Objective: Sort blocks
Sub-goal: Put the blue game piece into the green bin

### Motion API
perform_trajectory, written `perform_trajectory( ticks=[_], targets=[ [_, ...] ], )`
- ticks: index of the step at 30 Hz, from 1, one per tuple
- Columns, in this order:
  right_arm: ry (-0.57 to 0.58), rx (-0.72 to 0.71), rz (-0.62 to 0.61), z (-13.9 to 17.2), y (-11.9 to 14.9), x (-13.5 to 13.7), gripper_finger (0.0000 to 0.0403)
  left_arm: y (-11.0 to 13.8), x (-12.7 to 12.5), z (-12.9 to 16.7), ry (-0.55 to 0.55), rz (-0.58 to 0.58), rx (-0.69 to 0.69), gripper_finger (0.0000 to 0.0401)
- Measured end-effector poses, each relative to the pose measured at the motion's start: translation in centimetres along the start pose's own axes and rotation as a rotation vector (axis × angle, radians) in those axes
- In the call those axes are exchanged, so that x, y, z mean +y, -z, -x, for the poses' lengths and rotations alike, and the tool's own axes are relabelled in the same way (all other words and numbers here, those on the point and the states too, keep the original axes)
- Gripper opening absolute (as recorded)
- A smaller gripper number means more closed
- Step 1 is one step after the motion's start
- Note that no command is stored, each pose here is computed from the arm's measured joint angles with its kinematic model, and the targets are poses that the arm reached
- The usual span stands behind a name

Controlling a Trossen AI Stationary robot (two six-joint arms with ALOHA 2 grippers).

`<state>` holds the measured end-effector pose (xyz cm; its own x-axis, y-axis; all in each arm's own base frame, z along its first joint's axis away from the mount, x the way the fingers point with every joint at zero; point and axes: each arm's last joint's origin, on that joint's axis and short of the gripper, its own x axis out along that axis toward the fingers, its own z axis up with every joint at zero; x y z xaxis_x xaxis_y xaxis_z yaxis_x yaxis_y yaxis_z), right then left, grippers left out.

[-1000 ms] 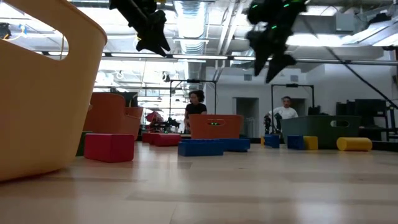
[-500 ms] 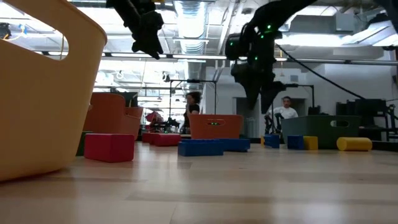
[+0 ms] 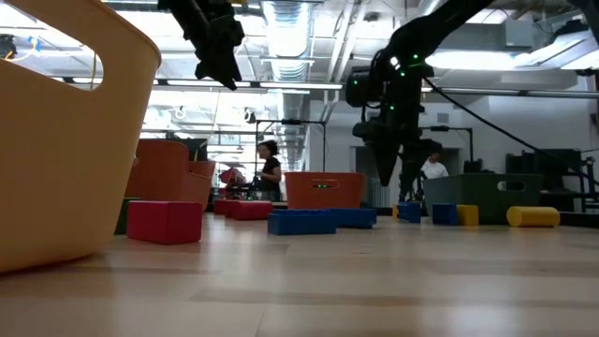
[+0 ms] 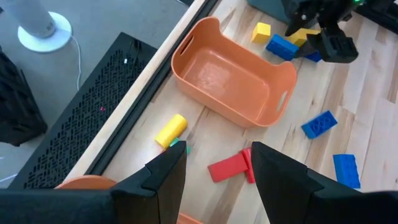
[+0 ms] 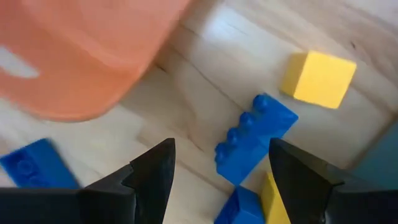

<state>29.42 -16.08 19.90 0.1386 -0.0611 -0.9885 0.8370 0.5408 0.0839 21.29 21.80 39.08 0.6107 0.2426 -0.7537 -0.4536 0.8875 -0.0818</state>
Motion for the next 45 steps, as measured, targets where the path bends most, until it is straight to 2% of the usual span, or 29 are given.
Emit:
perform_trajectory(
  ticks=[11,19,23,31,34,38,42,45],
  targets=[
    [0.021,-0.012,-0.071,-2.1,0.9,-0.8,0.0269,0.0,0.0,0.0,0.000,-0.004,-0.001,0.0173],
    [0.057,0.001,-0.017,-3.2,1.7,-1.2,0.0261,-0.1,0.0,0.0,-0.002,-0.011,-0.010,0.0173],
    [0.077,-0.027,0.030,-3.2,1.6,-1.0,0.0225,-0.1,0.0,0.0,-0.003,-0.012,-0.011,0.0173],
    [0.066,-0.032,0.093,-3.2,1.4,-1.1,0.0107,-0.1,0.0,0.0,-0.006,-0.012,-0.011,0.0173],
    [0.064,-0.022,0.092,-3.0,1.3,-1.3,0.0076,-0.1,0.0,0.0,-0.006,-0.012,-0.010,0.0173],
    [0.069,0.017,0.113,-2.1,1.2,-1.2,0.0065,-0.1,0.0,0.0,-0.007,-0.012,-0.010,0.0173],
    [0.022,0.003,0.153,-0.4,0.5,-0.4,0.0064,-0.1,0.0,0.0,-0.007,-0.021,-0.010,0.0173],
    [0.001,0.045,0.161,0.9,0.3,-0.2,0.0064,-0.1,0.0,0.0,-0.007,-0.025,-0.010,0.0173]
  ],
)
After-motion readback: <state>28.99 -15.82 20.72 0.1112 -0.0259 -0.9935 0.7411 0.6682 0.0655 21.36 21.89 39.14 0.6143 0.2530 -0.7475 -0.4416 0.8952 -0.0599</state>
